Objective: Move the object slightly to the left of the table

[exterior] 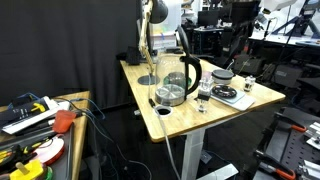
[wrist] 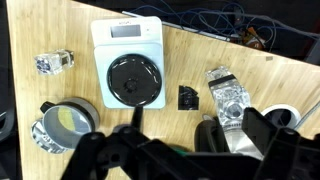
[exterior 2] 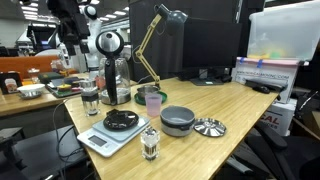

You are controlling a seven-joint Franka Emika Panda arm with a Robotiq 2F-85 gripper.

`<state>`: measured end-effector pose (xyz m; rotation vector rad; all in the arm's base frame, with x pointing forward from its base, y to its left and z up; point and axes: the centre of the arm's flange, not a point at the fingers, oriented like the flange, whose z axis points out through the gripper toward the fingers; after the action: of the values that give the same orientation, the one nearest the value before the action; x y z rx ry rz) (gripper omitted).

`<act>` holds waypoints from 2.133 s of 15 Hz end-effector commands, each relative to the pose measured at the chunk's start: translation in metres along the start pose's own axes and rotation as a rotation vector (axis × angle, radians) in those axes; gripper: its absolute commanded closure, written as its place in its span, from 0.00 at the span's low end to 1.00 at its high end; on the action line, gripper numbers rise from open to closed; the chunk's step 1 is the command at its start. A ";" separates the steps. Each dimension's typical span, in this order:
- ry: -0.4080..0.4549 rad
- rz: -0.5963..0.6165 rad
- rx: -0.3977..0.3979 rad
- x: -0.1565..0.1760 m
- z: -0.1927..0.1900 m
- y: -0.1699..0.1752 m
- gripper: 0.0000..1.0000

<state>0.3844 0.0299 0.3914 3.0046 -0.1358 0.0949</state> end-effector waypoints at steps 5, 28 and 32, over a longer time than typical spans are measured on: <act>0.003 -0.007 0.015 0.001 0.003 -0.003 0.00; -0.083 -0.274 0.167 0.037 0.087 -0.078 0.00; -0.084 -0.266 0.142 0.053 0.095 -0.071 0.00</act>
<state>0.4324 0.0897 0.2948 3.1477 0.2593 -0.0607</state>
